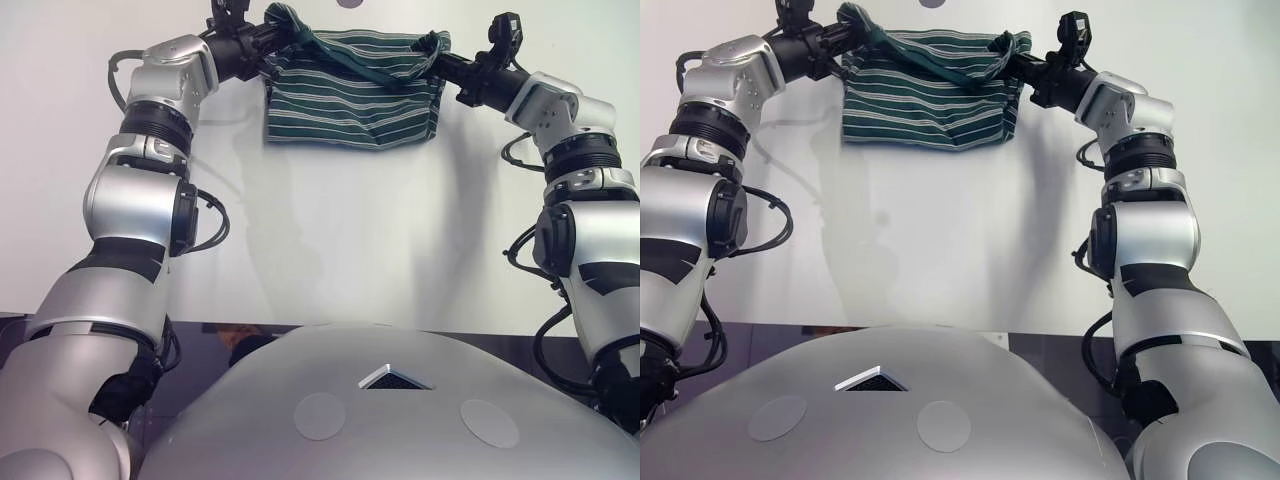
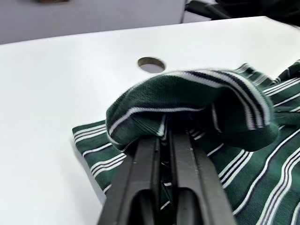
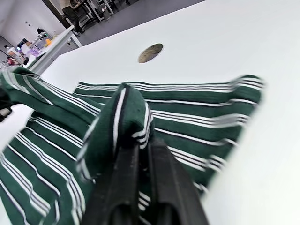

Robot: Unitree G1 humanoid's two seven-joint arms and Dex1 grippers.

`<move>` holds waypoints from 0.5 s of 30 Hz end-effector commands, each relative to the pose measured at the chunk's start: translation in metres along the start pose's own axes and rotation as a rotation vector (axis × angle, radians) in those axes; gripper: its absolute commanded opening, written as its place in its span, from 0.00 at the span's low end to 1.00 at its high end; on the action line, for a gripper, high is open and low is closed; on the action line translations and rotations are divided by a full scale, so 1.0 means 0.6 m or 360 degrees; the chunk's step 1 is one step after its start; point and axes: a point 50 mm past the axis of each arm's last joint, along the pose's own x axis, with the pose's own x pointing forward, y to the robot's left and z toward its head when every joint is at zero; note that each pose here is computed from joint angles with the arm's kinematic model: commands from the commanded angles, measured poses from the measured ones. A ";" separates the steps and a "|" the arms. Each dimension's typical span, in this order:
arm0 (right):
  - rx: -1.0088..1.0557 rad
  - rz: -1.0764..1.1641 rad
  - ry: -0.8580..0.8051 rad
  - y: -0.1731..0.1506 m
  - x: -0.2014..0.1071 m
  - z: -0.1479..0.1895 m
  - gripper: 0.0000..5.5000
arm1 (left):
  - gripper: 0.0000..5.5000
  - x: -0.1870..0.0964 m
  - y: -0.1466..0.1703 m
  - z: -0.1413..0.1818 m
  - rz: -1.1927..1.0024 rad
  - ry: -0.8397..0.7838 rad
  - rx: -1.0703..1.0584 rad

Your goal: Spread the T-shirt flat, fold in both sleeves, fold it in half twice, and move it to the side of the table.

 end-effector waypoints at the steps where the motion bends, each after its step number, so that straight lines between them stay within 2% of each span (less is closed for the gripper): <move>1: 0.0113 -0.0235 -0.0232 -0.008 0.008 0.031 0.15 | 0.17 0.000 0.015 -0.015 0.0272 0.0087 0.0080; 3: 0.0283 -0.0328 -0.0339 -0.018 0.002 0.038 0.15 | 0.17 -0.011 0.031 -0.034 0.0427 0.0139 0.0111; 5: 0.0199 -0.0351 -0.0307 -0.020 0.001 0.036 0.15 | 0.17 -0.016 0.036 -0.034 0.0431 0.0095 0.0193; 8: -0.0250 -0.0174 -0.0089 0.002 0.018 0.016 0.09 | 0.11 -0.011 0.000 -0.005 0.0016 -0.0149 0.0362; 10: -0.0498 -0.0126 0.0053 0.017 0.035 0.003 0.02 | 0.05 -0.012 -0.039 -0.002 -0.0322 -0.0192 0.0409; 13: -0.0702 -0.0204 0.0144 0.030 0.055 0.005 0.00 | 0.00 -0.029 -0.085 -0.051 -0.0658 0.0139 0.0699; 15: -0.0900 -0.0341 0.0299 0.022 0.058 -0.011 0.00 | 0.00 -0.031 -0.092 -0.086 -0.0637 0.0384 0.0785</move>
